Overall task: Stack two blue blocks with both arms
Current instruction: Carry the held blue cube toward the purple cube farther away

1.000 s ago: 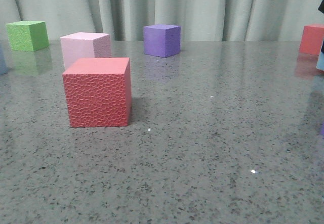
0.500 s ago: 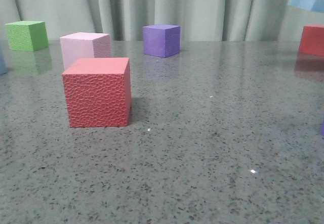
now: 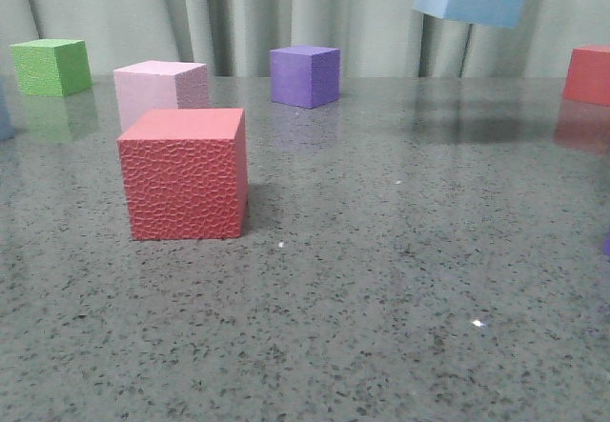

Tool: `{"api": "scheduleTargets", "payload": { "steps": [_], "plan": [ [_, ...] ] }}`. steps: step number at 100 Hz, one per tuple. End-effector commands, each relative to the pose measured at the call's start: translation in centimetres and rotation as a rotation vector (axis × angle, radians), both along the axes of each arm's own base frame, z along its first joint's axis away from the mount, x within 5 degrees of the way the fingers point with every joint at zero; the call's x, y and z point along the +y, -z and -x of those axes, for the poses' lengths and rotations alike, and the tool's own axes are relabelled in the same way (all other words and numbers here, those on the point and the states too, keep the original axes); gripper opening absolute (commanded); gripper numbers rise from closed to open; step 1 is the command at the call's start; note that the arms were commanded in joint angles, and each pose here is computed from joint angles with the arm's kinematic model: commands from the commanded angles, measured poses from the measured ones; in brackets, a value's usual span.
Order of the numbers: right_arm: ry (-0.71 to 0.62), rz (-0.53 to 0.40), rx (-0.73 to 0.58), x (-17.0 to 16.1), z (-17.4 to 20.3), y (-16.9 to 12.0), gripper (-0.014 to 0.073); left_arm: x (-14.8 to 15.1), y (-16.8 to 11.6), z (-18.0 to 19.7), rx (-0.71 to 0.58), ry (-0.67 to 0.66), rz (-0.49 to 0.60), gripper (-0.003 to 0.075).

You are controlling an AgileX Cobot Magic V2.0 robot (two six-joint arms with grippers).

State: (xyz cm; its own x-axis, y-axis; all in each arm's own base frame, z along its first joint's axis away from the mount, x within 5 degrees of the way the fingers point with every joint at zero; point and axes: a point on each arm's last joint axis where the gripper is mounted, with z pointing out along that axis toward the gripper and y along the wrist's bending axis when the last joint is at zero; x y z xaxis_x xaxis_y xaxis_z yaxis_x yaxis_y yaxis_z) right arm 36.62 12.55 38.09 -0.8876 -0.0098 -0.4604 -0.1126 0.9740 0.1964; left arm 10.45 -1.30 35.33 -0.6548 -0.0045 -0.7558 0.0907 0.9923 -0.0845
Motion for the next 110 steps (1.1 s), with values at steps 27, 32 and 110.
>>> {"api": "scheduleTargets", "payload": {
  "steps": [27, 32, 110],
  "plan": [
    [0.073, -0.091, -0.063, 4.2, 0.3, -0.6, 0.0379, 0.0, -1.4, -0.4, -0.085, -0.011, 0.023, 0.0618],
    [0.073, -0.095, -0.057, 4.7, 0.1, -0.1, 0.0379, 0.0, -1.4, -0.4, -0.085, -0.011, 0.023, 0.0618],
    [0.115, -0.144, -0.069, 6.8, -2.8, 3.5, 0.0379, 0.0, -1.4, -0.4, -0.085, -0.011, 0.023, 0.0618]
  ]
}}
